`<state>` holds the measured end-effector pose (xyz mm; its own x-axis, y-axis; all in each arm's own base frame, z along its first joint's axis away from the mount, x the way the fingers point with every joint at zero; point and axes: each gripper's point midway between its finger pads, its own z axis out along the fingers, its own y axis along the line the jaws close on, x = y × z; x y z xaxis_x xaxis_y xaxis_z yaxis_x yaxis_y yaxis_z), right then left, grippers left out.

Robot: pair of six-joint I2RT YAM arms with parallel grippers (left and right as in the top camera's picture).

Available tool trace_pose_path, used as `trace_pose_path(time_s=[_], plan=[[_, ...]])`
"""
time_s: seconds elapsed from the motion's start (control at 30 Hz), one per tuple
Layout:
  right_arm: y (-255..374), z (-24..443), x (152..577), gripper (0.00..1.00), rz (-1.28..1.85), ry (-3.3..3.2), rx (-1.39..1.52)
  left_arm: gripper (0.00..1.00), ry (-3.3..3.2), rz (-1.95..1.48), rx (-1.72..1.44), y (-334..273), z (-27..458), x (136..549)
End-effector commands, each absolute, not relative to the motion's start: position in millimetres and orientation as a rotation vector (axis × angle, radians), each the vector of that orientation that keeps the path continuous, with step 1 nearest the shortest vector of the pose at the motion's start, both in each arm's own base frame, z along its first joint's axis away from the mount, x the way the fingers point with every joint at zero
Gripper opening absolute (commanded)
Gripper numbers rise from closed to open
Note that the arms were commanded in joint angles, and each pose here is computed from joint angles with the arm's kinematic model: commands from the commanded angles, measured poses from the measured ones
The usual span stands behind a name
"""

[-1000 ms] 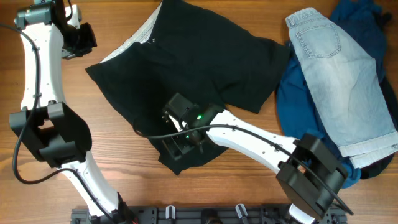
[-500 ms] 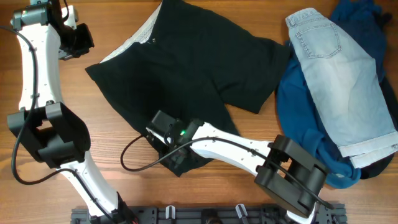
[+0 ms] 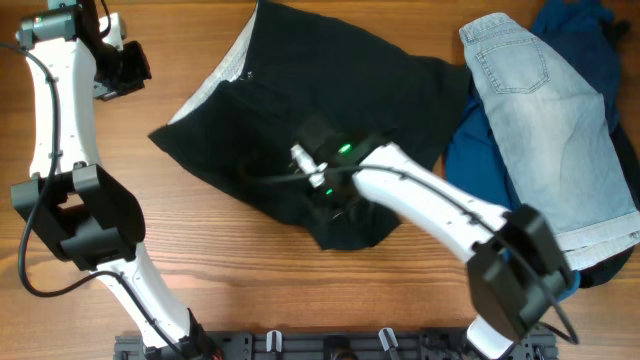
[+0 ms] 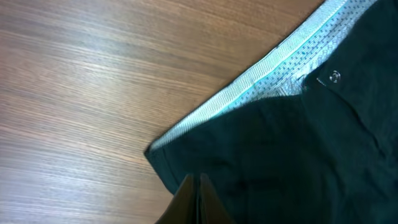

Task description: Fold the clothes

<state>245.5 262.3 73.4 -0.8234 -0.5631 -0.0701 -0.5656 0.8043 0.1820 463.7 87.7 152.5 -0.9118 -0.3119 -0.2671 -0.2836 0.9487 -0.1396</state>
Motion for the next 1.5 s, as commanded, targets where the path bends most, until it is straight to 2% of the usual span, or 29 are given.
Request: trace_pose_path(time_s=[0.0,0.17,0.3,0.47,0.6,0.7,0.83,0.97,1.07,1.2,1.27,1.3,1.33,1.37,1.47], plan=[[231,92,263,0.04,0.386,3.022,-0.784,0.04,2.833,-0.196,-0.371,60,161,459],[171,93,313,0.04,0.412,3.017,-0.513,0.04,2.962,-0.28,0.079,-19,155,437],[143,101,341,0.04,0.574,2.949,-0.381,0.05,3.081,-0.294,0.137,-49,151,408],[139,101,346,0.04,0.57,2.924,-0.404,0.28,3.278,-0.299,-0.061,-49,124,367],[139,102,347,0.04,0.571,2.92,-0.402,0.36,3.396,-0.303,-0.045,-47,62,335],[138,101,345,0.04,0.571,2.93,-0.397,0.43,3.375,-0.302,-0.05,-47,34,334],[138,101,345,0.06,0.571,2.93,-0.397,0.47,3.312,-0.162,-0.117,-34,27,350],[138,101,345,0.07,0.572,2.933,-0.396,0.56,3.284,-0.163,-0.11,-34,22,356],[138,101,344,0.07,0.571,2.934,-0.4,0.57,3.26,-0.166,-0.103,-34,6,356],[138,101,344,0.07,0.571,2.936,-0.4,0.55,3.255,-0.154,-0.102,-32,-14,349],[138,101,344,0.07,0.571,2.936,-0.4,0.48,3.249,-0.155,-0.102,-32,-19,348],[138,101,344,0.08,0.572,2.937,-0.398,0.32,3.244,-0.155,-0.1,-33,-22,347],[138,101,344,0.08,0.572,2.937,-0.396,0.11,3.244,-0.156,-0.099,-33,-24,347],[138,101,343,0.08,0.572,2.939,-0.396,0.04,3.245,-0.156,-0.102,-33,-24,346],[138,101,342,0.07,0.573,2.944,-0.396,0.04,3.236,-0.153,-0.092,-35,-24,348]])
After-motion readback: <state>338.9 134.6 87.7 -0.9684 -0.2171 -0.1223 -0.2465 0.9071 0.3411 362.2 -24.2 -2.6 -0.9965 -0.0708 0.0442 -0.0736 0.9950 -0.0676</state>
